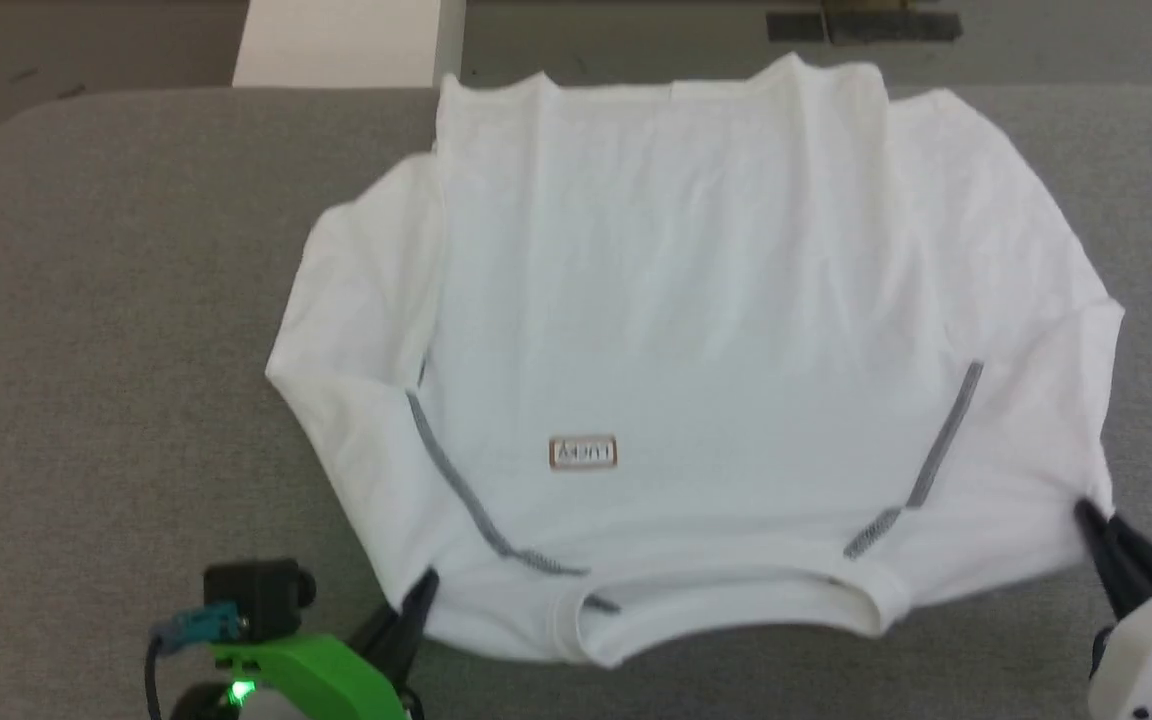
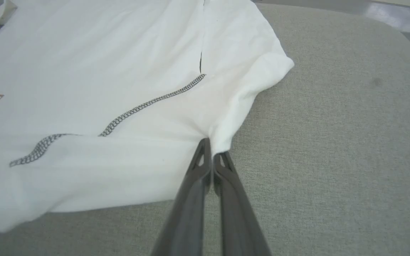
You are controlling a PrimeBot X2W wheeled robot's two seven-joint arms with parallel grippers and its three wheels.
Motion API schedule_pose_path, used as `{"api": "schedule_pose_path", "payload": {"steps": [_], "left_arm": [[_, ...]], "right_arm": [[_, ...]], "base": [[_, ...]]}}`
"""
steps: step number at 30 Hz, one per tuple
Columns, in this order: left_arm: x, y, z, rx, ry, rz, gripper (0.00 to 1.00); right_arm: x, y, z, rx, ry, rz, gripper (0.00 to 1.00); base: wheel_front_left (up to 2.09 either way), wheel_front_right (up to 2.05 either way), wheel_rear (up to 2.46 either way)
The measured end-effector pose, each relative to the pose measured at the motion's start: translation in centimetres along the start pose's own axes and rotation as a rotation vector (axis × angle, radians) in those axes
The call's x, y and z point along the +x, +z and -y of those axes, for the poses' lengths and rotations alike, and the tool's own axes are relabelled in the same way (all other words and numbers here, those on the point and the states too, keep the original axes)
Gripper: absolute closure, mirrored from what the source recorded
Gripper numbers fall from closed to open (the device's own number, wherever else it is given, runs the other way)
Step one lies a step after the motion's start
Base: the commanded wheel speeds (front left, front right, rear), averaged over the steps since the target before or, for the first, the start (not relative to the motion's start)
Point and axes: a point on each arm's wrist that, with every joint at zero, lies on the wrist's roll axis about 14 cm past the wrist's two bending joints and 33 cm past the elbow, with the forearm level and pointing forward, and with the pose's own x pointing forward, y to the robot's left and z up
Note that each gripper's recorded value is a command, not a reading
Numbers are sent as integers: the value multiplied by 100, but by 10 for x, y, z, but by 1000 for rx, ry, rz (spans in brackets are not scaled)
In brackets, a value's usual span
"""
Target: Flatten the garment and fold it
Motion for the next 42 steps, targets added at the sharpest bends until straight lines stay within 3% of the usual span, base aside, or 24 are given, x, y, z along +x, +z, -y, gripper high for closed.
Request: {"api": "schedule_pose_path", "payload": {"steps": [14, 29, 31, 36, 37, 38, 39, 40, 41, 42], "left_arm": [[-42, -40, 6, -57, -7, -102, 100], [-22, -83, -9, -97, 44, -231, 100], [-16, -83, -11, -100, 48, -228, 100], [-4, -80, -12, -110, 45, -209, 100], [-3, -80, -12, -111, 45, -207, 100], [-2, -80, -11, -114, 44, -206, 100], [-2, -79, -11, -122, 44, -201, 91], [-1, -78, -10, -139, 42, -192, 62], [-1, -76, -8, -154, 37, -184, 12], [-1, -74, -6, -159, 33, -179, 0]], "right_arm": [[-54, -63, 0, 74, -20, -209, 100], [-43, -118, -20, 82, 29, -360, 100], [-36, -122, -21, 72, 34, -366, 84], [-25, -126, -22, 76, 38, -366, 80], [-24, -127, -22, 76, 39, -369, 75], [-24, -128, -22, 77, 39, -372, 58], [-23, -128, -21, 80, 38, -365, 47], [-23, -127, -21, 82, 38, -360, 4], [-23, -127, -21, 84, 38, -357, 0], [-23, -126, -21, 91, 39, -356, 0]], "base": [[0, 0, 0], [0, 0, 0], [0, 0, 0], [0, 0, 0], [0, 0, 0], [0, 0, 0], [0, 0, 0], [0, 0, 0], [0, 0, 0], [0, 0, 0]]}}
